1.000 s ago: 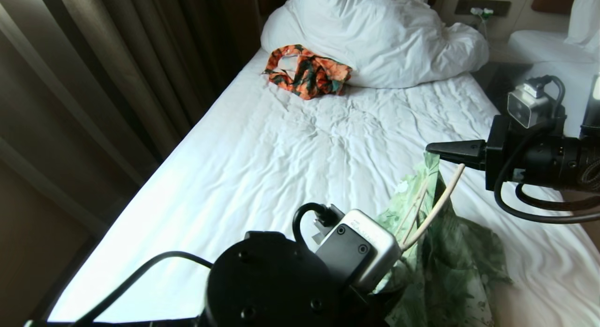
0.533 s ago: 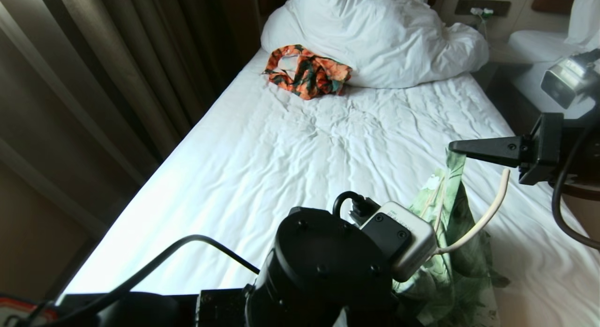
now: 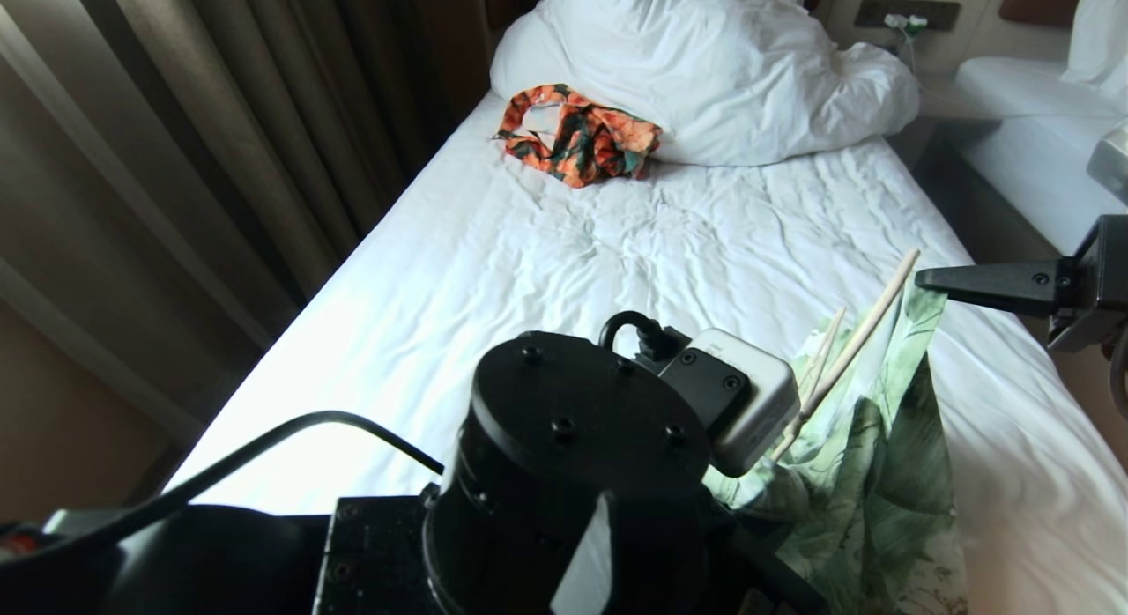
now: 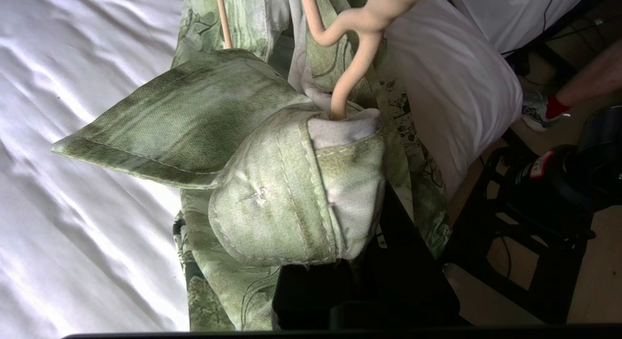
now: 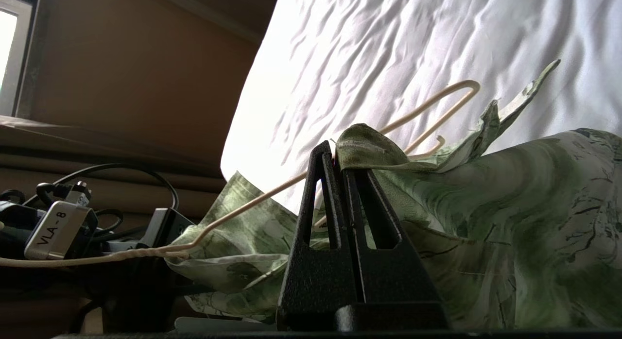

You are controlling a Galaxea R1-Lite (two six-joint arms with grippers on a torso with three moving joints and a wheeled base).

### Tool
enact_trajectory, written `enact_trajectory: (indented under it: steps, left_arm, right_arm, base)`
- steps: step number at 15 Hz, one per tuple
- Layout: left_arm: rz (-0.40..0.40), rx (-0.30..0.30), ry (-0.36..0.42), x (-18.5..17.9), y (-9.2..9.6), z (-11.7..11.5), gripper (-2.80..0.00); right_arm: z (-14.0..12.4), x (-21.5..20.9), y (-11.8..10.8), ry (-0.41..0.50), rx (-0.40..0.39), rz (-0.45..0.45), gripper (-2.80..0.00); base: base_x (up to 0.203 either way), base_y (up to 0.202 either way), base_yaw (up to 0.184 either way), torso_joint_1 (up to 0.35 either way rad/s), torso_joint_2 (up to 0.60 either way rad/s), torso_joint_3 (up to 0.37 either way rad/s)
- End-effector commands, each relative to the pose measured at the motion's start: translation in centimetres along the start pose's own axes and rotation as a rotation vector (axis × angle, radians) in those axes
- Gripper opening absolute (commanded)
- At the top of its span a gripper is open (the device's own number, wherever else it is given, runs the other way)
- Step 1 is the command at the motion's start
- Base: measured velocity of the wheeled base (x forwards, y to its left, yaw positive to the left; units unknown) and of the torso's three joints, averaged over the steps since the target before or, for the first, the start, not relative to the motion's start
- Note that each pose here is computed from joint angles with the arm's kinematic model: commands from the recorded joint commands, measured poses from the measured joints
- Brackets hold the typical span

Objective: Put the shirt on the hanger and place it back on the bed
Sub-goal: Hook the other side of the shirt onto the hanger

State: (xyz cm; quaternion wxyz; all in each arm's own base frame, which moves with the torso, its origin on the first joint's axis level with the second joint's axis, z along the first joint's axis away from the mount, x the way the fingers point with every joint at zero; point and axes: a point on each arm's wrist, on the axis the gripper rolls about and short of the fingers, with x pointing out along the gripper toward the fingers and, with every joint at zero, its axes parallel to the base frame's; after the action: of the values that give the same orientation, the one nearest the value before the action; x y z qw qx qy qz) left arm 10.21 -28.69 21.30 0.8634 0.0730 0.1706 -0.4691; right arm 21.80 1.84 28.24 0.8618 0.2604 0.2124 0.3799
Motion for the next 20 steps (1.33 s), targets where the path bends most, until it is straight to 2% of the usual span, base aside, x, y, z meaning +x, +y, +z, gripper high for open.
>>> enact_trajectory:
  steps: [1,3,6,13,20]
  left_arm:
    - [0.013,-0.010,-0.023,-1.2,0.5,0.6,-2.80]
    - [0.014,-0.014,-0.031,-2.2,0.8,0.8,-2.80]
    - [0.001,-0.017,-0.008,-3.0,0.6,-0.2,-2.80]
    - [-0.119,-0.028,0.043,-4.0,-2.8,-1.5,-2.80]
    - [-0.174,-0.008,0.104,-0.7,-4.5,-2.1,-2.80]
  right_arm:
    - [0.0,-0.1,-0.4,0.003,-0.004,-0.010,-2.80]
    - [0.3,-0.1,-1.0,-0.010,-0.004,-0.030,-2.80]
    - [0.5,-0.3,-1.4,-0.019,-0.032,-0.047,-2.80]
    - [0.9,-0.1,-1.3,-0.022,-0.055,-0.039,-2.80]
    - [1.5,-0.1,-0.5,-0.031,-0.089,-0.015,-2.80]
  base:
    - [0.000,0.000,0.000,0.000,0.00,0.000]
    - [0.000,0.000,0.000,0.000,0.00,0.000]
    - [0.000,0.000,0.000,0.000,0.00,0.000]
    - [0.000,0.000,0.000,0.000,0.00,0.000]
    - [0.000,0.000,0.000,0.000,0.00,0.000]
